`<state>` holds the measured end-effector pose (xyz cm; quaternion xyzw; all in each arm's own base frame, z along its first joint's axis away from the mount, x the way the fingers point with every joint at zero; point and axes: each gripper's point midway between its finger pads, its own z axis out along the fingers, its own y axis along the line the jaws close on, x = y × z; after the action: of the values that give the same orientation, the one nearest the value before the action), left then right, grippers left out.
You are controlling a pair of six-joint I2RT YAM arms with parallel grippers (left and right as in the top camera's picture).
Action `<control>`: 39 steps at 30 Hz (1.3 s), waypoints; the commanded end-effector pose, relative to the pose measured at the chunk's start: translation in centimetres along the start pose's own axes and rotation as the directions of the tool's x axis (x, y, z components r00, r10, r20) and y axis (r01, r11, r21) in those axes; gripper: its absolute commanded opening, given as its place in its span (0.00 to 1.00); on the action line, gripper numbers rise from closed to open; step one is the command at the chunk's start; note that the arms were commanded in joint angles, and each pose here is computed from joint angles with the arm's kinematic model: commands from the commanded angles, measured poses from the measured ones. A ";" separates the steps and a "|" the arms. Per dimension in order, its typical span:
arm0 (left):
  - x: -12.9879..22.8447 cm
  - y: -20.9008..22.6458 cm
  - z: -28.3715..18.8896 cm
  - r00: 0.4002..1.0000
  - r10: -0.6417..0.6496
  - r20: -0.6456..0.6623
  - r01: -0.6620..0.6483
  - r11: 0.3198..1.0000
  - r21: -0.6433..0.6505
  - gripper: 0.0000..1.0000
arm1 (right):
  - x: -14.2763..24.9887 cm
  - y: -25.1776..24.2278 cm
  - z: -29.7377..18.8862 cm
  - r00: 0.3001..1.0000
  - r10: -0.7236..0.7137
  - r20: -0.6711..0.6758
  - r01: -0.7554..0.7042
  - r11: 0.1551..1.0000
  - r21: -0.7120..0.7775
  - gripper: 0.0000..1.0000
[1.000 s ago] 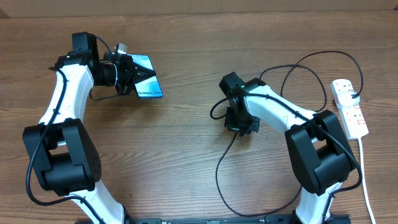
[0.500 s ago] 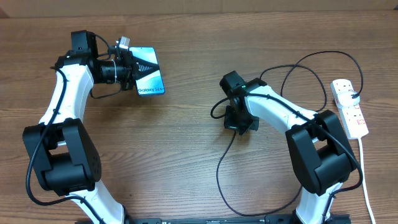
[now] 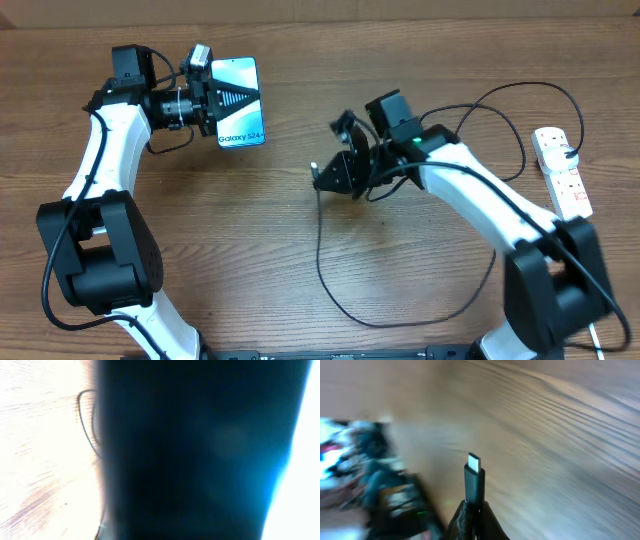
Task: Plug charger to phone and switch on socket
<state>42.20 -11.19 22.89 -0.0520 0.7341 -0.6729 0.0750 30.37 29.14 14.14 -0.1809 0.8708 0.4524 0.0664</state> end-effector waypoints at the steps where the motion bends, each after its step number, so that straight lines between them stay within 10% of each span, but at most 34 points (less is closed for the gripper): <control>1: 0.7 -2.2 -0.1 0.998 0.046 -0.030 -0.044 0.996 0.078 0.05 | 0.4 4.6 -0.8 0.999 -0.046 -0.029 0.039 0.973 -0.229 0.04; 39: 1.9 -1.6 4.2 0.994 0.044 -0.101 -0.043 0.999 0.010 0.04 | -2.5 10.0 3.2 0.994 -0.057 0.092 0.077 0.970 -0.229 0.04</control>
<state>41.59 -15.19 22.58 -0.0244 0.7449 -0.6650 0.0471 28.15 37.58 20.35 -0.2043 0.7990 0.5593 0.0839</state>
